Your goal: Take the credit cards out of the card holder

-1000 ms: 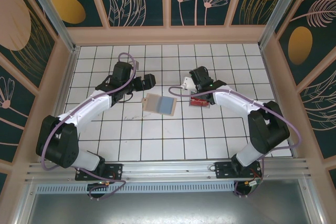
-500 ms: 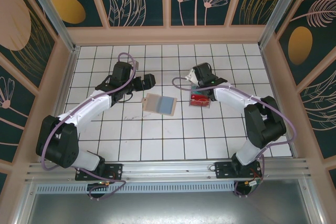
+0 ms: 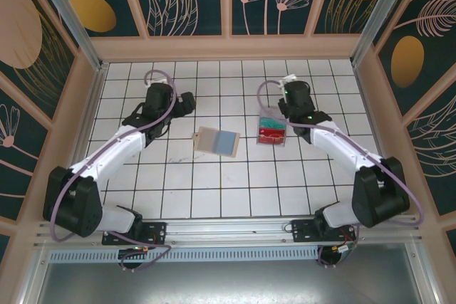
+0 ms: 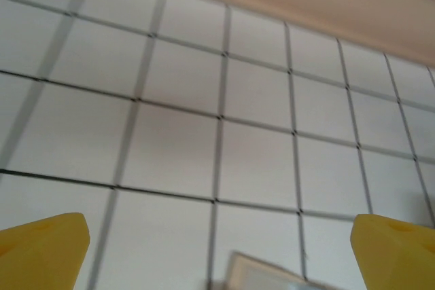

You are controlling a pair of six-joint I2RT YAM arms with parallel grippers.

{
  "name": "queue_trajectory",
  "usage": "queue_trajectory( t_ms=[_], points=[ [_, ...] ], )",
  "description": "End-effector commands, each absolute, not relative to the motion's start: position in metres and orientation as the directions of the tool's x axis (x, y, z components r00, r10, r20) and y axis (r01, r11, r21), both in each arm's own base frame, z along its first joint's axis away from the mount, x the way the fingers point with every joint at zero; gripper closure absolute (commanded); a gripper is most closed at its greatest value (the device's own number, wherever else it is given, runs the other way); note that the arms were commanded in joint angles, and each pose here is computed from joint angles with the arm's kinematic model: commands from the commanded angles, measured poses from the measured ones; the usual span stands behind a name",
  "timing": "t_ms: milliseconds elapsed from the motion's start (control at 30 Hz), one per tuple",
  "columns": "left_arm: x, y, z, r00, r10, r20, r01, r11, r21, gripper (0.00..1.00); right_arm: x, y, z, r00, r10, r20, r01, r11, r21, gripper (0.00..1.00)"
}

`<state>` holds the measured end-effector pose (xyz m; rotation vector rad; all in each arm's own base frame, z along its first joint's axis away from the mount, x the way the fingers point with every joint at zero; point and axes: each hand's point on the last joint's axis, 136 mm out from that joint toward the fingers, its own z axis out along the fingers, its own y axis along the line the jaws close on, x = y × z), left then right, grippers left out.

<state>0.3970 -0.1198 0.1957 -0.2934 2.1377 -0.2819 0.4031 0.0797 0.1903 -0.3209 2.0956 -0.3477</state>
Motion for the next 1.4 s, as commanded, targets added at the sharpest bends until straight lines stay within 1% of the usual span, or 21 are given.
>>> queue_trajectory(
  t_ms=[0, 33, 67, 100, 133, 233, 333, 500, 600, 767, 800, 833, 900, 1033, 1200, 1267, 1300, 1333, 1367],
  points=[
    [0.393, -0.068, 0.207, -0.392, -0.259, -0.883, -0.263, 0.951, -0.162, 0.01, 0.400, 0.055, 0.199, -0.435, -0.056, -0.899, 0.099, 0.989, -0.109, 0.23],
    [0.390, -0.057, 0.209, -0.362, -0.240, -0.901, -0.297, 0.946, -0.133, 0.01, 0.398, 0.046, 0.197, -0.419, -0.014, -0.908, 0.131, 0.988, -0.075, 0.18],
    [0.386, -0.044, 0.211, -0.330, -0.226, -0.917, -0.343, 0.933, -0.107, 0.01, 0.398, 0.037, 0.194, -0.403, 0.031, -0.915, 0.154, 0.987, -0.034, 0.15],
    [0.383, -0.032, 0.212, -0.303, -0.215, -0.928, -0.381, 0.920, -0.089, 0.01, 0.397, 0.030, 0.190, -0.394, 0.065, -0.917, 0.165, 0.986, -0.001, 0.05],
    [0.379, -0.022, 0.212, -0.286, -0.207, -0.936, -0.407, 0.910, -0.077, 0.01, 0.397, 0.022, 0.188, -0.378, 0.092, -0.921, 0.189, 0.982, 0.020, 0.01],
    [0.371, 0.003, 0.206, -0.248, -0.176, -0.953, -0.456, 0.889, -0.045, 0.01, 0.393, -0.007, 0.180, -0.311, 0.136, -0.941, 0.309, 0.950, 0.035, 0.01],
    [0.367, 0.028, 0.190, -0.259, -0.135, -0.956, -0.501, 0.865, 0.014, 0.01, 0.398, -0.023, 0.168, -0.278, 0.158, -0.948, 0.344, 0.937, 0.056, 0.01],
    [0.368, 0.071, 0.155, -0.309, -0.133, -0.942, -0.598, 0.797, 0.083, 0.02, 0.412, -0.034, 0.135, -0.318, 0.161, -0.934, 0.359, 0.932, 0.038, 0.01],
    [0.370, 0.089, 0.139, -0.292, -0.175, -0.940, -0.631, 0.774, 0.052, 0.02, 0.413, -0.038, 0.122, -0.314, 0.122, -0.942, 0.363, 0.932, 0.000, 0.01],
    [0.378, 0.091, 0.129, -0.203, -0.189, -0.961, -0.572, 0.819, -0.040, 0.01, 0.411, -0.038, 0.117, -0.273, 0.107, -0.956, 0.349, 0.937, 0.006, 0.01],
    [0.380, 0.090, 0.131, -0.182, -0.186, -0.966, -0.558, 0.828, -0.054, 0.01, 0.408, -0.038, 0.117, -0.262, 0.109, -0.959, 0.345, 0.938, 0.013, 0.01],
    [0.384, 0.088, 0.130, -0.187, -0.195, -0.963, -0.541, 0.839, -0.064, 0.01, 0.403, -0.038, 0.116, -0.242, 0.111, -0.964, 0.338, 0.941, 0.023, 0.01],
    [0.388, 0.083, 0.131, -0.150, -0.225, -0.963, -0.491, 0.862, -0.125, 0.01, 0.395, -0.036, 0.120, -0.202, 0.112, -0.973, 0.315, 0.948, 0.044, 0.01],
    [0.391, 0.067, 0.134, -0.153, -0.195, -0.969, -0.391, 0.912, -0.122, 0.02, 0.378, -0.037, 0.129, -0.126, 0.138, -0.982, 0.277, 0.956, 0.099, 0.01],
    [0.377, 0.041, 0.144, -0.087, -0.141, -0.986, -0.226, 0.967, -0.119, 0.02, 0.376, -0.026, 0.128, -0.124, 0.128, -0.984, 0.183, 0.977, 0.105, 0.01],
    [0.370, 0.028, 0.140, -0.055, -0.112, -0.992, -0.145, 0.984, -0.103, 0.01, 0.370, -0.020, 0.124, -0.106, 0.117, -0.987, 0.129, 0.986, 0.103, 0.01],
    [0.371, 0.028, 0.140, -0.039, -0.116, -0.992, -0.146, 0.983, -0.109, 0.01, 0.369, -0.020, 0.128, -0.074, 0.108, -0.991, 0.136, 0.986, 0.097, 0.01],
    [0.372, 0.027, 0.137, -0.067, -0.112, -0.991, -0.144, 0.984, -0.101, 0.01, 0.371, -0.021, 0.125, -0.104, 0.118, -0.987, 0.143, 0.984, 0.103, 0.01],
    [0.372, 0.027, 0.138, -0.065, -0.110, -0.992, -0.143, 0.985, -0.100, 0.01, 0.372, -0.021, 0.124, -0.103, 0.118, -0.988, 0.136, 0.985, 0.104, 0.01]
  ],
)
